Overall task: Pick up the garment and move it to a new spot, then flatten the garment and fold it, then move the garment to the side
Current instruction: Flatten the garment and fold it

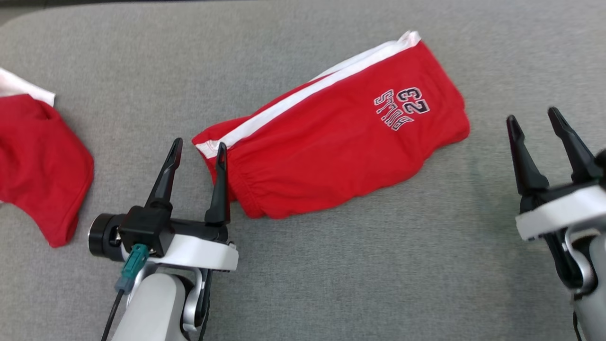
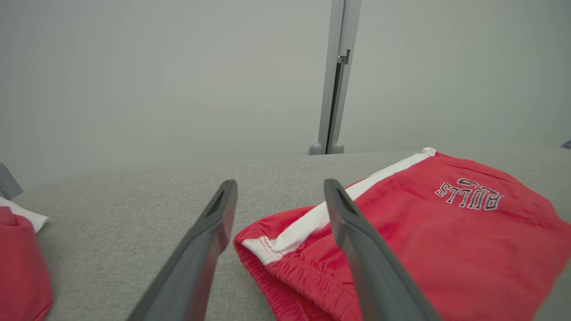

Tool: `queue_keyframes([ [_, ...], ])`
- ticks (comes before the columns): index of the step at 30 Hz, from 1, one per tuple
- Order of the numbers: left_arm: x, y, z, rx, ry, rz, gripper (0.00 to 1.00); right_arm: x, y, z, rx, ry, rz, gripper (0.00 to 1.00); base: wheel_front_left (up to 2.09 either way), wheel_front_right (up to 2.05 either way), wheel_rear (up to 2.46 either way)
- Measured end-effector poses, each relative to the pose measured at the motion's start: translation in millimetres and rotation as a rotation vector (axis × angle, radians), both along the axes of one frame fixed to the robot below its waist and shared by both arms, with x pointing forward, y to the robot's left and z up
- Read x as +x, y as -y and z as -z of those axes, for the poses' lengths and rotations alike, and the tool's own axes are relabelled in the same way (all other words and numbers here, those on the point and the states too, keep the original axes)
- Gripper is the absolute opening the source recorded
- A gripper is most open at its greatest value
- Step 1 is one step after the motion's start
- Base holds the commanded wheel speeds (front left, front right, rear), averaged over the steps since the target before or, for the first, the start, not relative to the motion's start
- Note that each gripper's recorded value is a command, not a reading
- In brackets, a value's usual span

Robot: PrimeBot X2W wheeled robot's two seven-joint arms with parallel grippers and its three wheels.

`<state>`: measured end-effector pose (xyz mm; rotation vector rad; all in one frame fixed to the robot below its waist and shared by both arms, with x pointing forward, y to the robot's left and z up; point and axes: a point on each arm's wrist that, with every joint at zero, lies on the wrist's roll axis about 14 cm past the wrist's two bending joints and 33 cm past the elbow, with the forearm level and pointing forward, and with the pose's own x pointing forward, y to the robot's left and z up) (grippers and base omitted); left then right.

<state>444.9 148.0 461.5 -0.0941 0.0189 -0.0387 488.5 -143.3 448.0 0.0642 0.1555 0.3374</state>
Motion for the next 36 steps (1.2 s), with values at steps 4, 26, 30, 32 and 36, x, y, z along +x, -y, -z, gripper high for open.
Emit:
queue_keyframes([
  [4,7,-4,8,-0.001,-0.017,-0.013,1.0,25,-23,30,-0.006,-0.072,-0.068,1.0,0.0,0.0,0.0],
  [26,10,-9,7,-0.003,-0.011,-0.048,1.0,9,-53,76,0.146,-0.244,-0.101,0.0,0.0,0.0,0.0],
  [30,1,-5,5,-0.01,-0.015,-0.036,1.0,-24,-36,78,0.192,-0.251,-0.029,0.0,0.0,0.0,0.0],
  [32,-3,-1,4,-0.014,-0.015,-0.025,1.0,-39,-24,79,0.203,-0.259,0.014,0.0,0.0,0.0,0.0],
  [36,-6,6,1,-0.022,-0.008,-0.004,1.0,-62,2,80,0.216,-0.266,0.104,0.0,0.0,0.0,0.0],
])
